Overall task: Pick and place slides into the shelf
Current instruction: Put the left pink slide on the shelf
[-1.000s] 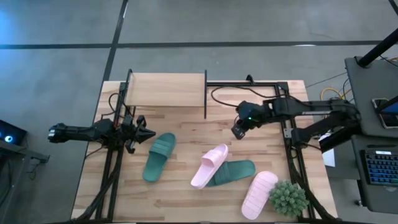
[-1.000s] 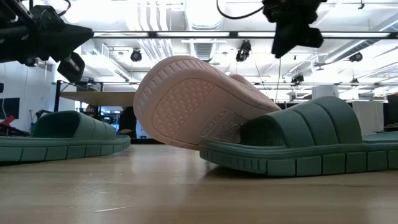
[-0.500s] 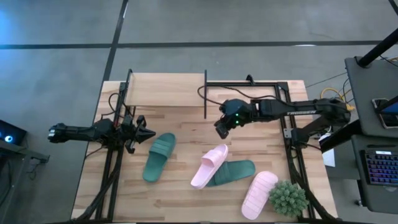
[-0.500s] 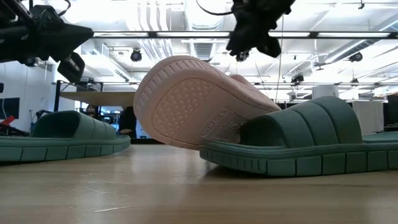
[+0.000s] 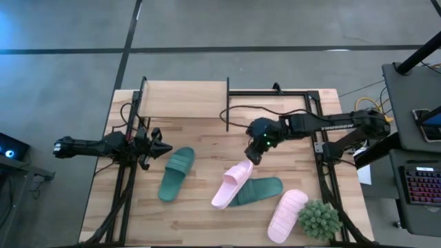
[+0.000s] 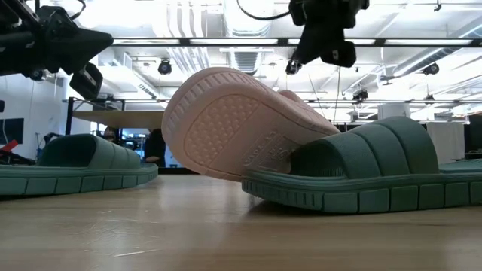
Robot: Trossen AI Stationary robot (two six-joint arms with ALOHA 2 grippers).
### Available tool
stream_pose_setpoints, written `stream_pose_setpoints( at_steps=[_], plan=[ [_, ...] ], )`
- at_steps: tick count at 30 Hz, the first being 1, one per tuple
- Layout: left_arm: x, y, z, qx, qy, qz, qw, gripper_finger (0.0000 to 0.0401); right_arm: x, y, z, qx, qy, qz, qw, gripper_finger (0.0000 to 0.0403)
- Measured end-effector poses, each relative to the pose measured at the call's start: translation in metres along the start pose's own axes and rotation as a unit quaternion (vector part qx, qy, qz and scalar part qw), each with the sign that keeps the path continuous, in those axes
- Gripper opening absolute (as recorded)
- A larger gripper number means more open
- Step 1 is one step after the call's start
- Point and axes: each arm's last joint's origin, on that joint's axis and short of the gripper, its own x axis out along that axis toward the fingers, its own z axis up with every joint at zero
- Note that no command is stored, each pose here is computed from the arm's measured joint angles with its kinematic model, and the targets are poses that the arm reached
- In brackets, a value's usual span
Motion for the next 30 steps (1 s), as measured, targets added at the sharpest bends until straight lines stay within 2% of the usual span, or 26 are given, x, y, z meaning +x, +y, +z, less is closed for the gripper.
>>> stream_pose_setpoints(
  at_steps=[4,10,20,24,30],
  plan=[
    [0.0,0.0,0.0,0.0,0.0,0.0,1.0,0.0004,0.0,0.009,-0.005,-0.028,-0.002,-0.006,1.0,0.0055],
    [0.0,0.0,0.0,0.0,0.0,0.0,1.0,0.0004,-0.013,0.02,-0.003,-0.042,-0.01,-0.019,0.999,0.0062],
    [0.0,0.0,0.0,0.0,0.0,0.0,1.0,0.0004,-0.027,0.043,-0.006,-0.017,0.007,-0.007,1.0,0.0165],
    [0.0,0.0,0.0,0.0,-0.001,0.0,1.0,0.0004,-0.018,0.052,-0.013,-0.017,0.028,-0.027,0.999,0.0176],
    [0.0,0.0,0.0,0.0,-0.002,-0.001,1.0,0.0004,0.011,0.069,-0.014,-0.023,0.06,-0.038,0.997,0.0171]
  ],
)
